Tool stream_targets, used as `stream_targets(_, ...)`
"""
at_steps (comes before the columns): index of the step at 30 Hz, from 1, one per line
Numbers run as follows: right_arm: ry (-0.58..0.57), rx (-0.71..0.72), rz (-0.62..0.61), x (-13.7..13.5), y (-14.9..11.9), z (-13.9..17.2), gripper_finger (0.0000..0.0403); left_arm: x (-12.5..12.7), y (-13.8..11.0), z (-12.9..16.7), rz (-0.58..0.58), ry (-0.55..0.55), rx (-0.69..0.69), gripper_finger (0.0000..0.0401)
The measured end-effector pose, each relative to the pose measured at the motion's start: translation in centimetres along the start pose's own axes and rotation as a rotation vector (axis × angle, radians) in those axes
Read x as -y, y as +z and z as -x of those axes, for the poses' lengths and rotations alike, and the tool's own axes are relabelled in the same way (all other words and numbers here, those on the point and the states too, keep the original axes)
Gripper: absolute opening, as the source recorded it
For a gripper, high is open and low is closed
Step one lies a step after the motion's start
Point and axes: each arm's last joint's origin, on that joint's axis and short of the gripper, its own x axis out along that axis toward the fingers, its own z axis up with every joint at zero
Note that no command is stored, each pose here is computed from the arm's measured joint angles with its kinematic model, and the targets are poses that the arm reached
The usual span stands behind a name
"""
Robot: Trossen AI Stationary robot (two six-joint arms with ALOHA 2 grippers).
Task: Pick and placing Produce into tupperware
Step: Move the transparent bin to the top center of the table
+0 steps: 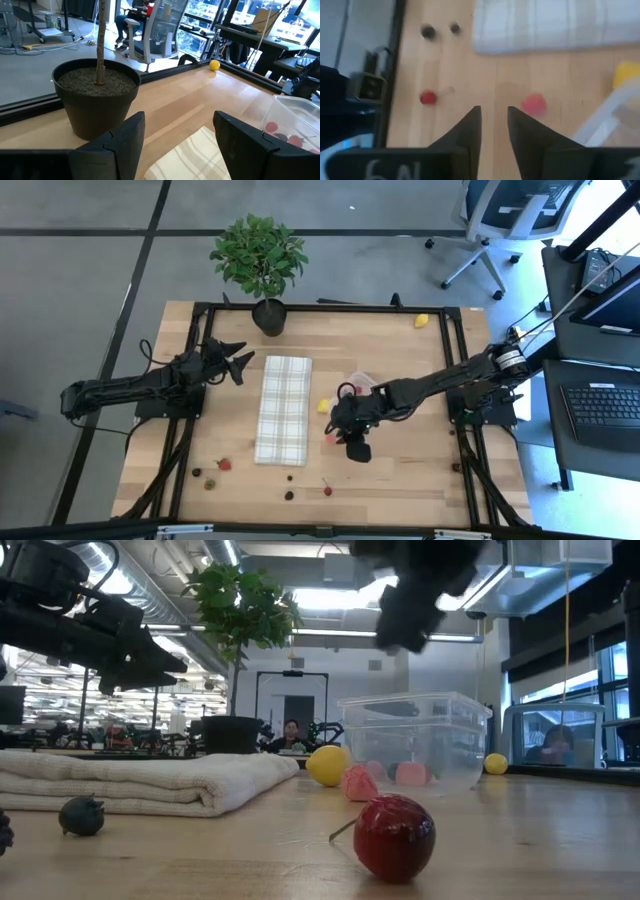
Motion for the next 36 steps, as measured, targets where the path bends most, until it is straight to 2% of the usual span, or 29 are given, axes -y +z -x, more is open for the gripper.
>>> stream_targets(8, -0.038, -0.087, -0.063, 0.9, -2.0, -0.9, 0.0023, 0.0, 0.0, 0.0, 0.000, 0.000, 0.000, 0.0228)
stream_targets(11, -0.103, -0.116, -0.072, 1.2, -2.4, -0.8, 0.0006, 0.0, 0.0, 0.0, 0.000, 0.000, 0.000, 0.0228)
stream_targets(20, -0.327, -0.236, -0.109, 2.2, -3.9, -0.2, 0.0004, 0.0, 0.0, 0.0, 0.000, 0.000, 0.000, 0.0228)
stream_targets(36, -0.690, -0.238, -0.181, 7.2, -3.6, 1.6, 0.0006, 0.0, 0.0, 0.0, 0.001, 0.000, 0.000, 0.0228)
